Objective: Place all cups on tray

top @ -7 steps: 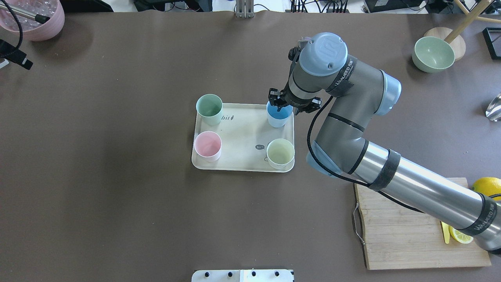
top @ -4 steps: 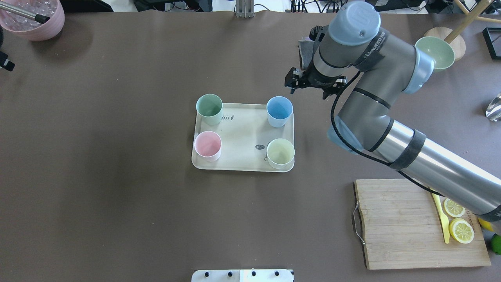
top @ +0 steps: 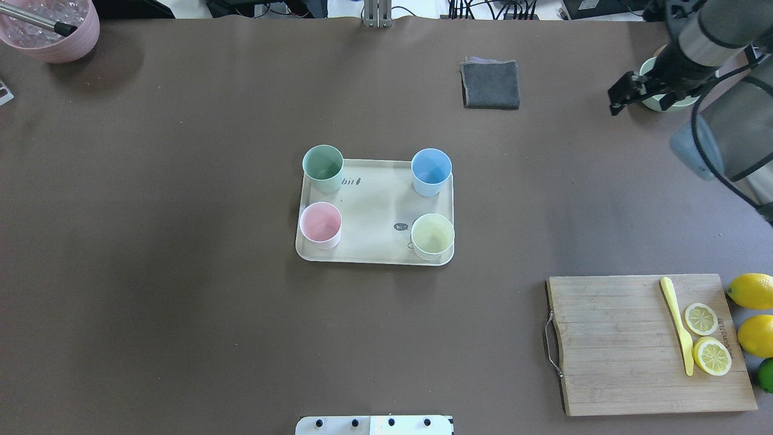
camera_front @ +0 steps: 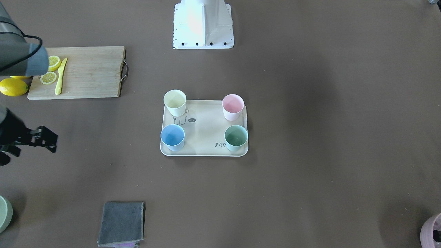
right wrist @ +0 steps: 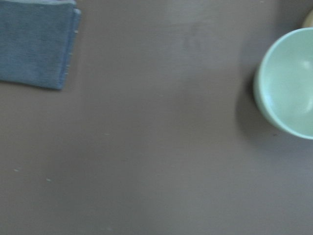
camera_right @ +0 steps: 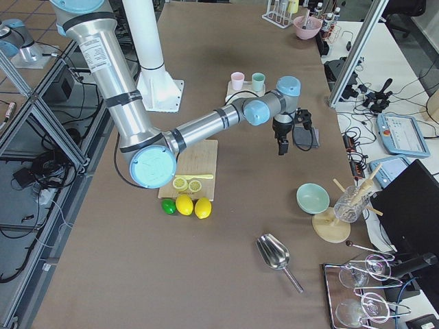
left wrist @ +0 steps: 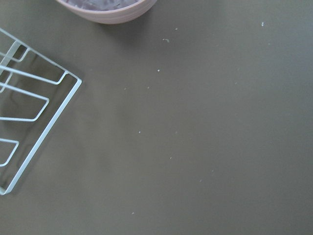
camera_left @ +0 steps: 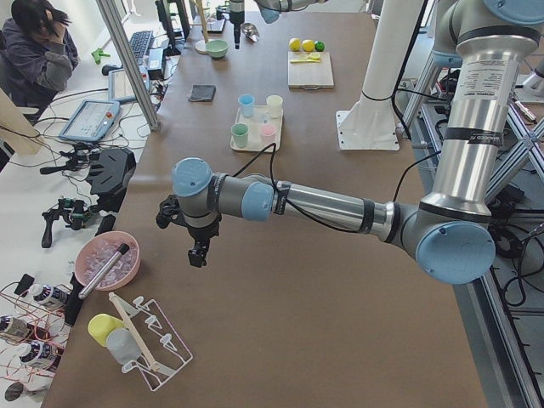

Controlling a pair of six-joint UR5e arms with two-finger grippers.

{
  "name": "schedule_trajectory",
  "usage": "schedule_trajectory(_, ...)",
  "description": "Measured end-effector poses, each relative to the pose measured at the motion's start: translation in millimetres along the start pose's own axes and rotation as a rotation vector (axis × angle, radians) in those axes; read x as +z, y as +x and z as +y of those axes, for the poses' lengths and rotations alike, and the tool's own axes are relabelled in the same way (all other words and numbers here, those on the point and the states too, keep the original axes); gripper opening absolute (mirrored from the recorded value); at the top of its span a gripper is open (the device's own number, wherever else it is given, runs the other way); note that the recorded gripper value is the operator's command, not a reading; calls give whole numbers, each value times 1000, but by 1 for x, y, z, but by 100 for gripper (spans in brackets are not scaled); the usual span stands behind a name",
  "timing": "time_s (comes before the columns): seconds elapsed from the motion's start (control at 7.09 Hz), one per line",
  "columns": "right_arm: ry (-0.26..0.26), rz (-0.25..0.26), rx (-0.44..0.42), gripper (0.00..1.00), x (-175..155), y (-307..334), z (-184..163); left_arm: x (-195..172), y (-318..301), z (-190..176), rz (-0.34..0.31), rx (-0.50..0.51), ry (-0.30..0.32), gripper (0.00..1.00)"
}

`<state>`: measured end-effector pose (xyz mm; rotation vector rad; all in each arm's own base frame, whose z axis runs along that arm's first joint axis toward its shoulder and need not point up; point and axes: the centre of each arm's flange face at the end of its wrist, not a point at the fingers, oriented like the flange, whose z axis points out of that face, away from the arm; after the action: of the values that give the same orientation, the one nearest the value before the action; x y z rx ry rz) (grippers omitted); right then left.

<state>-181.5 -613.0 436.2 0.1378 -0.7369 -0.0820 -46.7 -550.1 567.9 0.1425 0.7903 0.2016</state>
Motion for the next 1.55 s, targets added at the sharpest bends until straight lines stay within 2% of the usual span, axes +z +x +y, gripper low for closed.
schedule_trajectory(0.28,-53,32,-103,100,-21,117,25,7,-33,44,18,-7,-62,98)
schedule_trajectory(0.42,-79,39,-139,100,-26,174,50,5,-43,58,20,-22,-63,98)
schedule_trajectory(0.56,-91,46,-133,100,-31,227,80,4,-49,67,20,-37,-63,98)
schedule_trajectory(0.99,-133,63,-16,100,-25,311,154,14,-60,92,25,-66,-82,98)
schedule_trajectory(1.27,-108,57,71,100,-41,345,176,9,-62,96,23,-72,-73,98)
schedule_trajectory(1.55,-94,41,109,100,-46,358,191,3,-66,99,20,-81,-59,98)
